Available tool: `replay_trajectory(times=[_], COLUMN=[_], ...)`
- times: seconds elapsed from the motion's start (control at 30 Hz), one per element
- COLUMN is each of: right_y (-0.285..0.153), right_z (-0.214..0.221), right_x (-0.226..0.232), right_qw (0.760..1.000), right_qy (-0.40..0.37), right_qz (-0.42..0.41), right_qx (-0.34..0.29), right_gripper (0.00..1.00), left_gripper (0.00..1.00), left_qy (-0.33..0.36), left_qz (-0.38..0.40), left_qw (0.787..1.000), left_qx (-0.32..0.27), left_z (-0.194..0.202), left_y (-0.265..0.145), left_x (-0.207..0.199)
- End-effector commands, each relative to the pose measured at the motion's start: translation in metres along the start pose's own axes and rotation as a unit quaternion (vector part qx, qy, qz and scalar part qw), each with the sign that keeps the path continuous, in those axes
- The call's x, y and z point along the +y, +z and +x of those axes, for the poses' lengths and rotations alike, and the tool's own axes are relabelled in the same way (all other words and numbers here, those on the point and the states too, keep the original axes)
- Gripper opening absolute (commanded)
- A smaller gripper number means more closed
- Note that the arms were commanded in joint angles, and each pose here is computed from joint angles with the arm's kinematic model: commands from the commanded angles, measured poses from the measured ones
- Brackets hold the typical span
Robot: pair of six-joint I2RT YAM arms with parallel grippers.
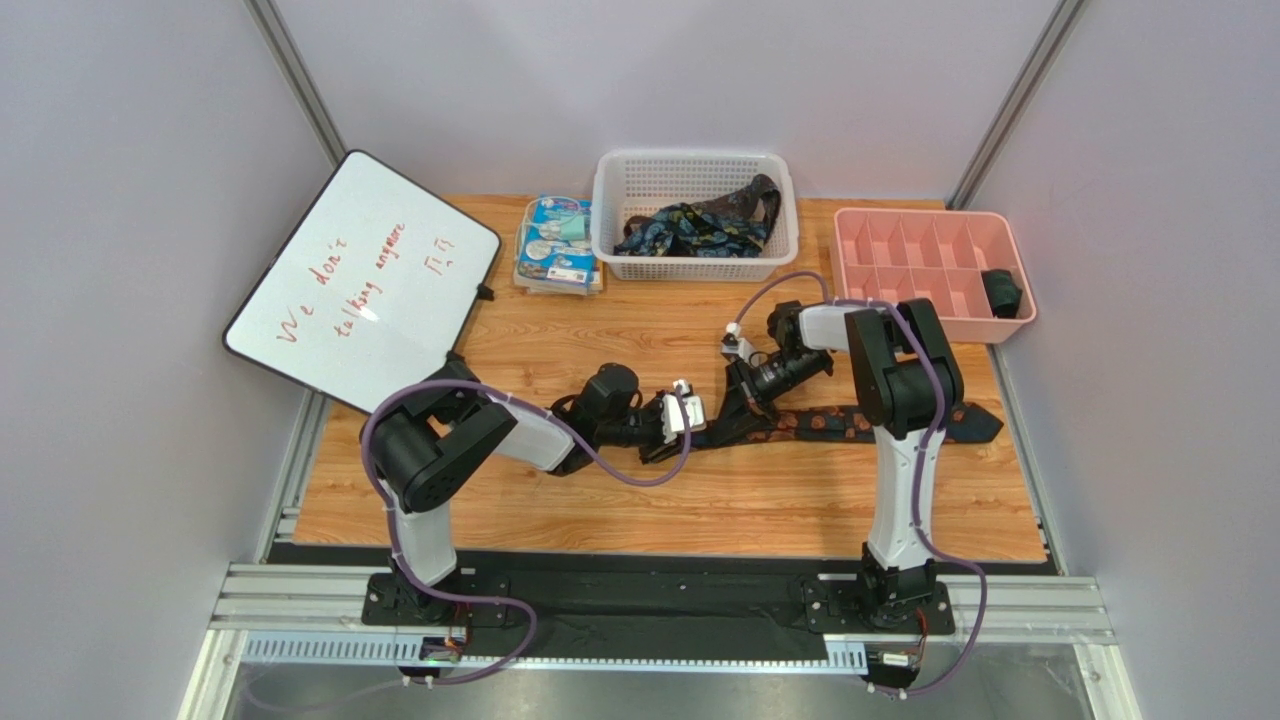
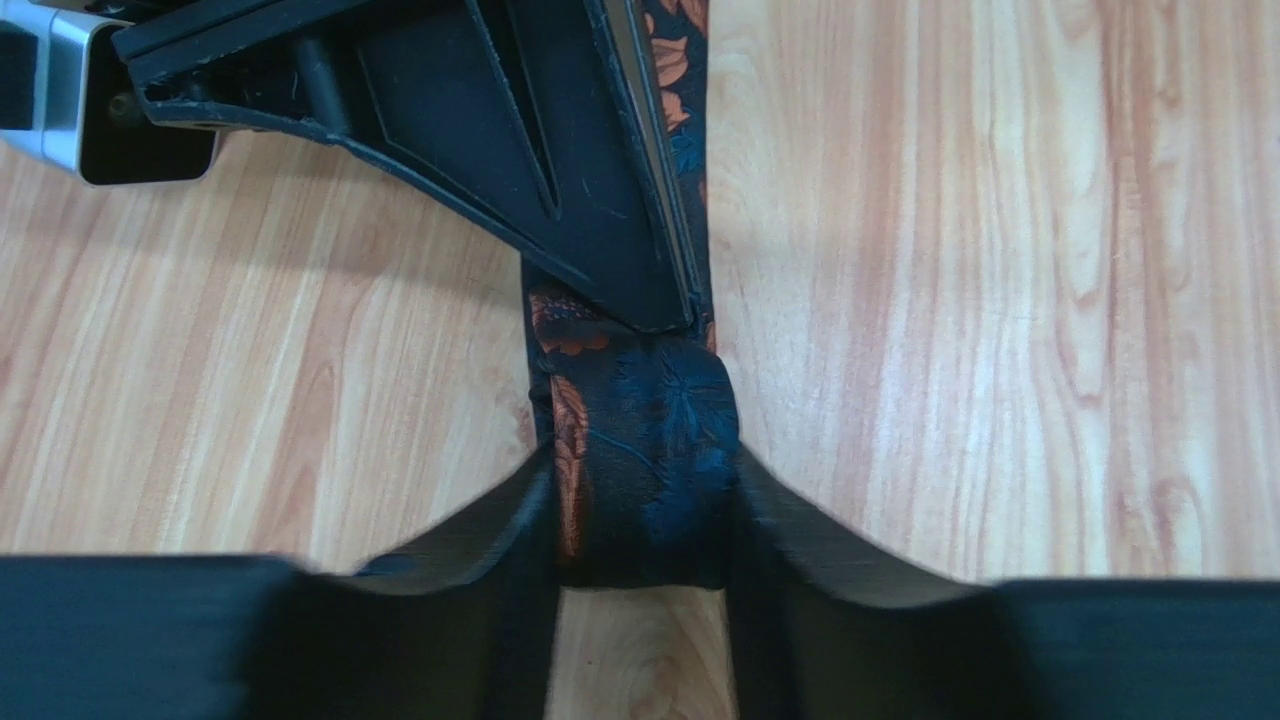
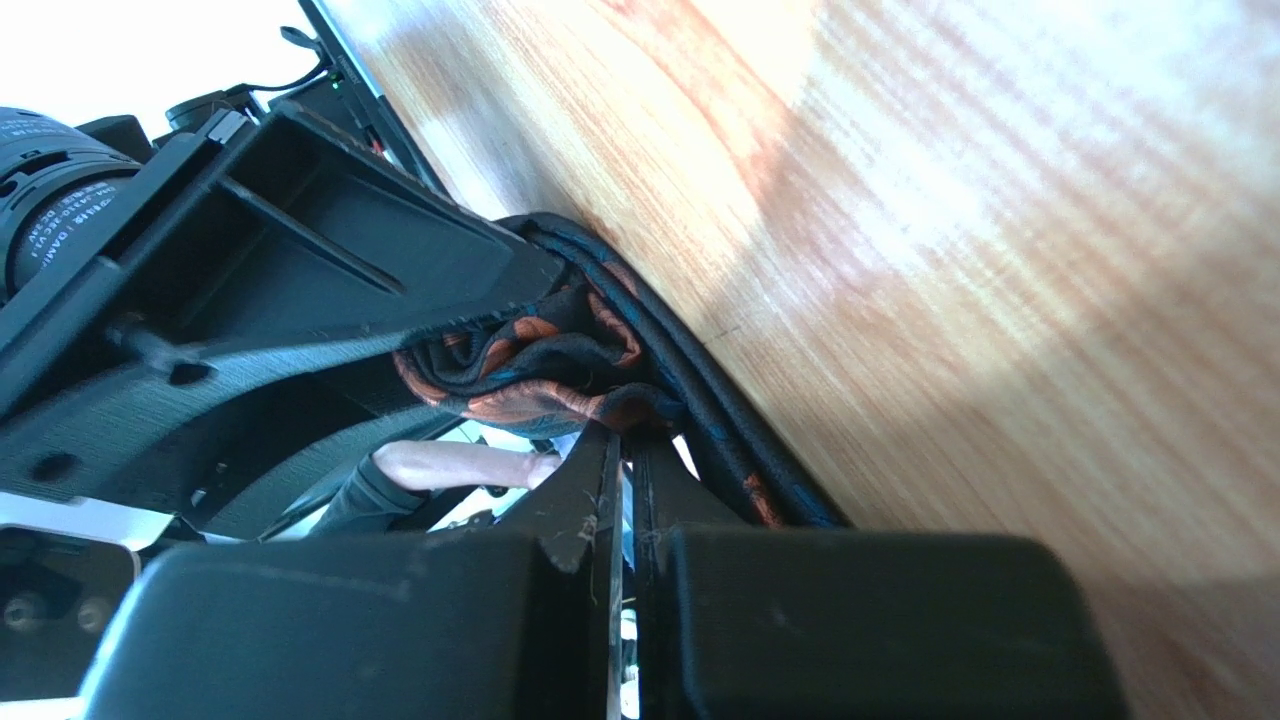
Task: Roll the ties
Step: Roll the tie at the center of the board.
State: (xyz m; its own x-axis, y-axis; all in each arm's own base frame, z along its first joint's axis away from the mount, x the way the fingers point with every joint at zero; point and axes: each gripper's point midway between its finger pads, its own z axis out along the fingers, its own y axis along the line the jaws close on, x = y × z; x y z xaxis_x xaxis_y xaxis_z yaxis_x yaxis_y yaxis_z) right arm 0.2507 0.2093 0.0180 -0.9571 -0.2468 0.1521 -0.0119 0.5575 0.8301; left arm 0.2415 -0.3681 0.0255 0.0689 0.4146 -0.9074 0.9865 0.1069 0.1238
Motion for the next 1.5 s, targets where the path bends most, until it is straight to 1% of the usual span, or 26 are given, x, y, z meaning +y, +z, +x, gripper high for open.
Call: replay_trajectory(times=[0.0,0.03,0.07,0.13,0.17,0.2,0.23,0.27,0.3,0.33,0.37,0.43,0.47,0.5,0.6,0.7,0.73,0.77,0.83,1.0,1.13,1.23,1.37,1.47], right_y=[0.021,0.025,0.025,0.029,0.026,0.022,0.015,0.004,-0.004,-0.014,-0.022,-0.042,-0.046,-0.050,-0.048,-0.031,-0.027,-0.023,-0.013,0.000,0.005,0.001,-0.023,-0.028], right_z=[0.021,0.022,0.020,0.019,0.017,0.016,0.013,0.009,0.010,0.007,0.006,0.007,0.008,0.010,0.011,0.007,0.007,0.001,0.001,-0.006,-0.009,-0.006,-0.003,-0.004], right_x=[-0.069,-0.067,-0.065,-0.057,-0.050,-0.047,-0.043,-0.032,-0.025,-0.022,-0.014,-0.001,0.008,0.015,0.030,0.035,0.036,0.037,0.035,0.025,0.014,0.023,0.044,0.051], right_qw=[0.990,0.990,0.990,0.991,0.991,0.992,0.992,0.992,0.993,0.993,0.994,0.994,0.995,0.994,0.994,0.995,0.996,0.995,0.996,0.996,0.997,0.997,0.994,0.994], right_qy=[0.053,0.046,0.040,0.027,0.014,0.005,-0.001,-0.015,-0.023,-0.025,-0.029,-0.045,-0.051,-0.058,-0.072,-0.076,-0.067,-0.075,-0.056,-0.057,-0.041,-0.040,-0.070,-0.079], right_qz=[0.122,0.124,0.124,0.121,0.122,0.124,0.124,0.122,0.119,0.114,0.104,0.091,0.075,0.070,0.037,0.023,0.017,0.009,0.002,0.007,0.015,-0.002,-0.005,-0.008], right_qx=[0.047,0.050,0.048,0.050,0.043,0.037,0.025,0.007,0.000,-0.015,-0.024,-0.046,-0.052,-0.058,-0.071,-0.065,-0.064,-0.070,-0.063,-0.063,-0.062,-0.058,-0.079,-0.078], right_gripper=[0.00,0.00,0.00,0.00,0.00,0.06,0.11,0.16,0.23,0.25,0.26,0.34,0.38,0.43,0.48,0.47,0.47,0.47,0.46,0.46,0.45,0.45,0.44,0.44], left_gripper=[0.36,0.34,0.29,0.23,0.18,0.15,0.13,0.10,0.10,0.09,0.08,0.08,0.08,0.09,0.11,0.14,0.16,0.16,0.17,0.19,0.19,0.19,0.18,0.18], left_qy=[0.034,0.028,0.024,0.004,0.003,-0.016,-0.022,-0.035,-0.040,-0.044,-0.055,-0.063,-0.073,-0.081,-0.106,-0.127,-0.130,-0.133,-0.134,-0.132,-0.131,-0.129,-0.124,-0.124], left_qz=[0.009,0.010,0.012,0.016,0.014,0.023,0.022,0.023,0.024,0.023,0.023,0.027,0.024,0.028,0.023,0.021,0.019,0.022,0.020,0.026,0.036,0.041,0.048,0.054], left_qw=[0.999,1.000,1.000,0.999,0.999,0.996,0.994,0.990,0.987,0.985,0.979,0.974,0.969,0.965,0.955,0.947,0.945,0.942,0.941,0.942,0.942,0.942,0.943,0.944], left_qx=[-0.006,0.000,0.007,0.038,0.045,0.082,0.100,0.135,0.151,0.167,0.194,0.218,0.236,0.250,0.276,0.295,0.300,0.306,0.311,0.308,0.306,0.308,0.305,0.302], left_z=[-0.012,-0.012,-0.012,-0.008,-0.014,-0.003,0.000,0.007,0.010,0.014,0.021,0.028,0.031,0.037,0.043,0.047,0.049,0.050,0.051,0.050,0.051,0.051,0.051,0.052], left_y=[0.004,0.003,0.003,0.000,0.001,-0.006,-0.008,-0.014,-0.018,-0.021,-0.027,-0.030,-0.032,-0.032,-0.029,-0.027,-0.027,-0.027,-0.028,-0.029,-0.028,-0.029,-0.032,-0.031], left_x=[-0.006,-0.007,-0.008,-0.010,-0.007,-0.012,-0.012,-0.013,-0.014,-0.014,-0.015,-0.019,-0.018,-0.020,-0.020,-0.021,-0.019,-0.021,-0.021,-0.022,-0.026,-0.027,-0.030,-0.033])
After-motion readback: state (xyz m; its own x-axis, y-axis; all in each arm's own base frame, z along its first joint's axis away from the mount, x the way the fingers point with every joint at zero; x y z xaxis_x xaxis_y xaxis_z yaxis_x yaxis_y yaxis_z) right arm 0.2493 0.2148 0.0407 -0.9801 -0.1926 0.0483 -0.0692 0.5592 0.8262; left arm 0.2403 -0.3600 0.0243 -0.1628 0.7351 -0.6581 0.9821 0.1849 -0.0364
